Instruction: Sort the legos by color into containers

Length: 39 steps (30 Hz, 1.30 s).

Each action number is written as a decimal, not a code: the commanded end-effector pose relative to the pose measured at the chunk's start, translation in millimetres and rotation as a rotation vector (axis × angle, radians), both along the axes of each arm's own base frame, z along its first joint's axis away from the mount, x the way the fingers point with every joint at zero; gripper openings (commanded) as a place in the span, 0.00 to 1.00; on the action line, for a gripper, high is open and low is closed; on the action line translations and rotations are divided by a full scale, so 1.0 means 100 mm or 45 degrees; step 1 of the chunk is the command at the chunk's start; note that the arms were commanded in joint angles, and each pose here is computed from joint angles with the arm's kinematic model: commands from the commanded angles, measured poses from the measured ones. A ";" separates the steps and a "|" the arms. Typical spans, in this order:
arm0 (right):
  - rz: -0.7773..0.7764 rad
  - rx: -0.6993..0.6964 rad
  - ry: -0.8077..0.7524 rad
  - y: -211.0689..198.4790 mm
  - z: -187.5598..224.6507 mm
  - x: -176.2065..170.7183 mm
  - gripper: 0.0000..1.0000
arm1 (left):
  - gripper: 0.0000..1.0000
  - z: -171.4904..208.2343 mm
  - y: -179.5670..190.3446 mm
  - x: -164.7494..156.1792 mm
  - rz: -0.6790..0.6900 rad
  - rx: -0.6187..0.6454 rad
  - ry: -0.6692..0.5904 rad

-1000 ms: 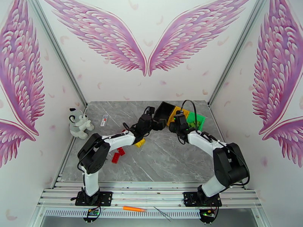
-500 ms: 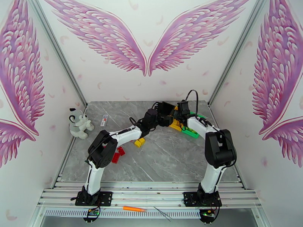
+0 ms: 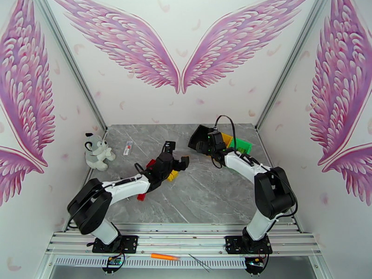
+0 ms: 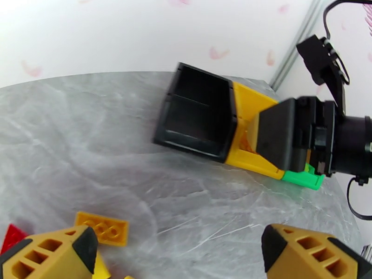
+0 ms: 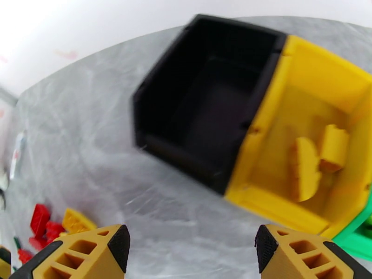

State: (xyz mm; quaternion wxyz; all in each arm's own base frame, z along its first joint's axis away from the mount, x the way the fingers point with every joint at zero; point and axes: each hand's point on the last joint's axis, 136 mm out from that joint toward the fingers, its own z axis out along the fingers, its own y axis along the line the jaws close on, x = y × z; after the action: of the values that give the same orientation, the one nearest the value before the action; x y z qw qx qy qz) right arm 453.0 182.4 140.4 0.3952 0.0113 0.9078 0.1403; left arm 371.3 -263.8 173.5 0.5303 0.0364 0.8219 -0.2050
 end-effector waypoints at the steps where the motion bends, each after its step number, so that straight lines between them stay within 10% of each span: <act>1: 0.191 0.004 0.003 0.40 -0.09 -0.26 0.80 | 0.99 -0.10 0.51 -0.10 0.185 0.008 0.023; 17: 0.644 -0.071 0.138 1.56 -0.76 -1.02 0.82 | 0.99 -0.73 1.34 -0.76 0.377 -0.082 0.172; 39: 0.476 -0.079 0.187 1.52 -1.00 -0.76 0.69 | 0.99 -0.77 1.43 -0.85 0.384 -0.088 0.173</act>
State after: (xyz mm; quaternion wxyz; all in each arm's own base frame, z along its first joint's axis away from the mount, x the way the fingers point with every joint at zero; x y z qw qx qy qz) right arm 364.4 343.1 45.2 0.2932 -0.1864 0.9184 0.1892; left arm 288.5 -125.6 100.3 0.5019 -0.1170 0.8417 -0.1608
